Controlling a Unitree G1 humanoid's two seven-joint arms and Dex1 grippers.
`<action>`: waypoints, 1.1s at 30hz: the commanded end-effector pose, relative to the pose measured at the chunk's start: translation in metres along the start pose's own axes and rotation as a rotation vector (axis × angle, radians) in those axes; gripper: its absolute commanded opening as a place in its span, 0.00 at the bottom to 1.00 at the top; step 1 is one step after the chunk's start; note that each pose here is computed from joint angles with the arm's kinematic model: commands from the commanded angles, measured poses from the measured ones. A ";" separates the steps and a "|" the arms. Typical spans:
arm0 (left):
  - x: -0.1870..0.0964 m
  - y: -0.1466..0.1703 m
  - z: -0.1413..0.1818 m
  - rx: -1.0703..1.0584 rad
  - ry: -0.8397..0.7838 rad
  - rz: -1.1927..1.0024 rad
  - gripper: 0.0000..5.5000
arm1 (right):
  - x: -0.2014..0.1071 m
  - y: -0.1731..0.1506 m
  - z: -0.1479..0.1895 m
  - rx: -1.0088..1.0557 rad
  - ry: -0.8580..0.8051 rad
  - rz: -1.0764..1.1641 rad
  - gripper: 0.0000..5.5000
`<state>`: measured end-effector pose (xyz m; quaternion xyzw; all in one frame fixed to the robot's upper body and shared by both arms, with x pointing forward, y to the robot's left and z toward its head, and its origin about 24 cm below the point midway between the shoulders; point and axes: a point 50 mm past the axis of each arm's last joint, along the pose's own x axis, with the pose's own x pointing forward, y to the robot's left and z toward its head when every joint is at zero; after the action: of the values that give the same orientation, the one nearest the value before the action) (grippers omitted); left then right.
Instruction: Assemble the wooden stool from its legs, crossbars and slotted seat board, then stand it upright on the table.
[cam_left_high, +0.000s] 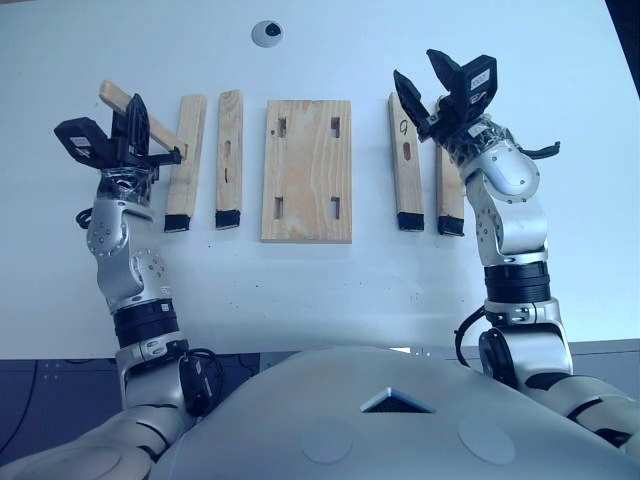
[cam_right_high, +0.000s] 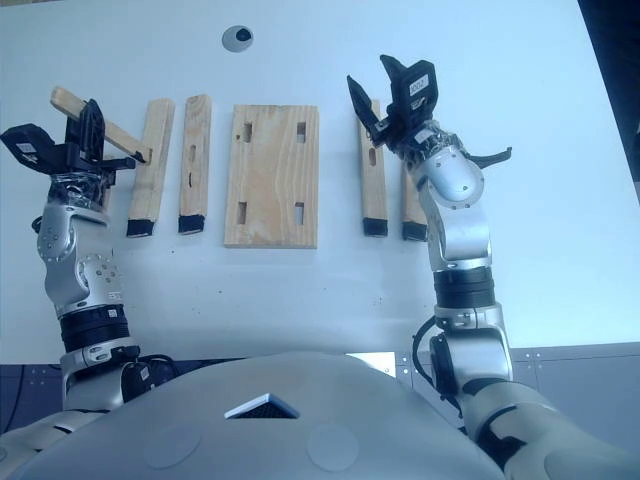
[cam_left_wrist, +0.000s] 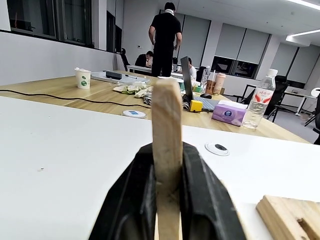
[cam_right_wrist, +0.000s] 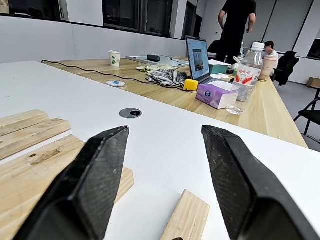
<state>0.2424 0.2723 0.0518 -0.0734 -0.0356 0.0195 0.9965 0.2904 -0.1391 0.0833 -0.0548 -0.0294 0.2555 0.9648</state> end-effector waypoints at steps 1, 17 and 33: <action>-0.003 0.006 -0.010 0.068 0.037 0.001 0.07 | -0.002 -0.002 -0.002 0.006 0.021 0.003 0.49; 0.000 -0.004 -0.021 0.036 -0.027 -0.061 0.07 | -0.001 0.001 -0.007 0.013 0.059 0.037 0.49; -0.027 -0.007 -0.067 0.042 0.193 -0.112 0.07 | -0.002 0.004 -0.013 0.021 0.095 0.053 0.49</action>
<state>0.2423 0.2622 0.0231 -0.0279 -0.0401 -0.0341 0.9982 0.2875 -0.1359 0.0722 -0.0537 0.0092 0.2796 0.9586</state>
